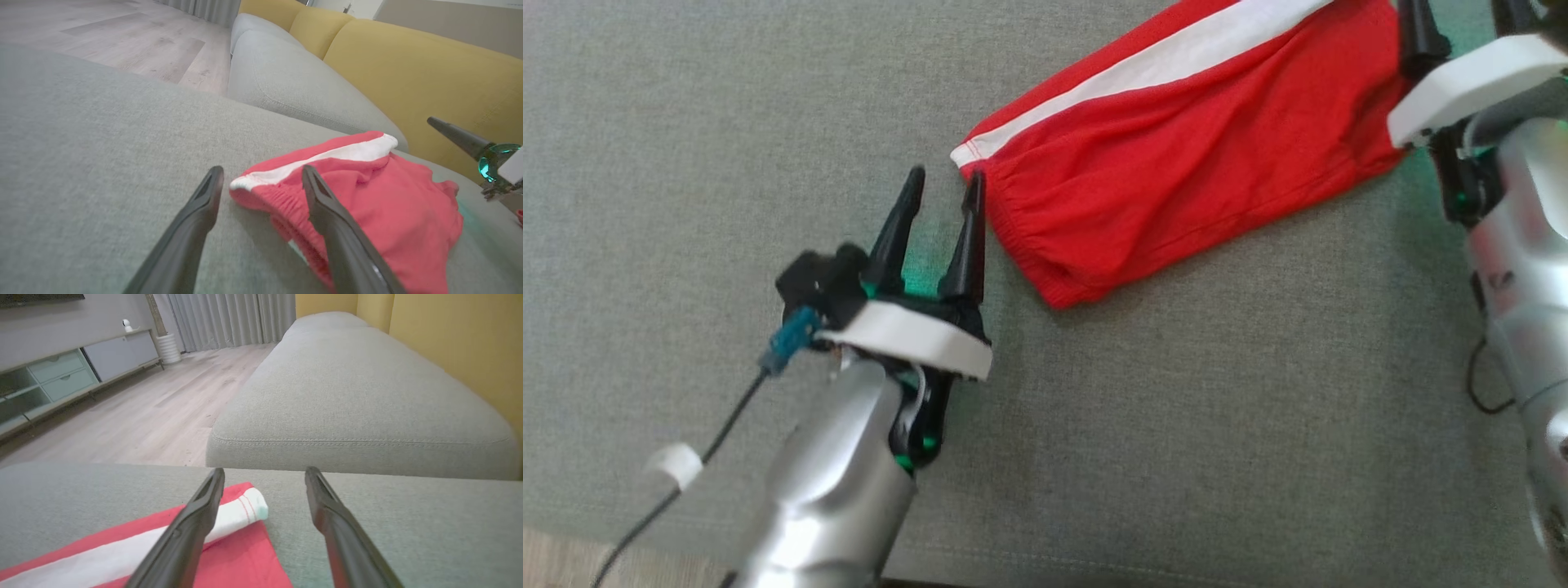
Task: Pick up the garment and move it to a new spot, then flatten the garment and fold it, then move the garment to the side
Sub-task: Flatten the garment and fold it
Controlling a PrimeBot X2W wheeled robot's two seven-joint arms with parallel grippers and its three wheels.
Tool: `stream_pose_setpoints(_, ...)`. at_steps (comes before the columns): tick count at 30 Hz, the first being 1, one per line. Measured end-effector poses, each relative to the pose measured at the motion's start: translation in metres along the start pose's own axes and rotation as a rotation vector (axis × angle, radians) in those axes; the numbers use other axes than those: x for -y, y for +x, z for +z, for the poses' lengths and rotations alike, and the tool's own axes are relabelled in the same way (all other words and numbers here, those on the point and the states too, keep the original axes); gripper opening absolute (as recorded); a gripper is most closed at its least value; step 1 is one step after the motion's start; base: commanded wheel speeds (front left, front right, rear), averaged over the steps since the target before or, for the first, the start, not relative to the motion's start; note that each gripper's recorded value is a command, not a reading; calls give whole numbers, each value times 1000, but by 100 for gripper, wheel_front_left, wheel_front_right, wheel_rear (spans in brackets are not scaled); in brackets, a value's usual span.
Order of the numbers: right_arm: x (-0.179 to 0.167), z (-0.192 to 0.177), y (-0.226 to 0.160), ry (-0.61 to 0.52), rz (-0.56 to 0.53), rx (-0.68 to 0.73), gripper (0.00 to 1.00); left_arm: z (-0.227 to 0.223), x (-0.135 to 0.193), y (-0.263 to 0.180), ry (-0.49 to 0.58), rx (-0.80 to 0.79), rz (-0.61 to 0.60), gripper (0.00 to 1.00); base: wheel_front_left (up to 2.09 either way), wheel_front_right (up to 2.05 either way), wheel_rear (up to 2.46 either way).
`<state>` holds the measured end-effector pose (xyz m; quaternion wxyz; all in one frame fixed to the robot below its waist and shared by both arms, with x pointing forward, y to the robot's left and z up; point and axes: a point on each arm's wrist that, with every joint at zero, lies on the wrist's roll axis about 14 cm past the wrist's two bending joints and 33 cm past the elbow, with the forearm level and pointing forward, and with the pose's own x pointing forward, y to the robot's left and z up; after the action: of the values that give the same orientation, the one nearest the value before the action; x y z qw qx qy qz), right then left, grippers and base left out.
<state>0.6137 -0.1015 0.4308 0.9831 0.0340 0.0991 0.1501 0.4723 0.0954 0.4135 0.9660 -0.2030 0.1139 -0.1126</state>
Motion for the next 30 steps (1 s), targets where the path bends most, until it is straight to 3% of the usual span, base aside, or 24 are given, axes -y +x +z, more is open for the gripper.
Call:
stream_pose_setpoints(3,9,-14,-7,-55,-11,-42,100,-2,-6,-9,14,3,32,100,0,0,0)
stream_pose_setpoints(8,13,-75,-37,-89,-20,-229,100,-1,-12,-20,32,15,67,100,0,0,0)
stream_pose_setpoints(15,11,-82,-37,-80,-26,-291,100,3,-29,-30,34,30,127,100,0,0,0)
stream_pose_setpoints(16,9,-83,-36,-63,-25,-295,96,5,-31,-30,33,34,134,100,0,0,0)
stream_pose_setpoints(18,3,-84,-37,-45,-18,-310,5,8,-34,-32,41,43,146,100,0,0,0)
stream_pose_setpoints(19,0,-83,-37,-27,-18,-314,0,9,-35,-33,45,46,149,100,0,0,0)
stream_pose_setpoints(24,-4,-78,-47,34,-29,-279,0,13,-36,-40,65,58,159,100,0,0,0)
stream_pose_setpoints(30,18,-77,-87,167,-142,-219,0,12,-34,-60,94,58,176,100,0,0,0)
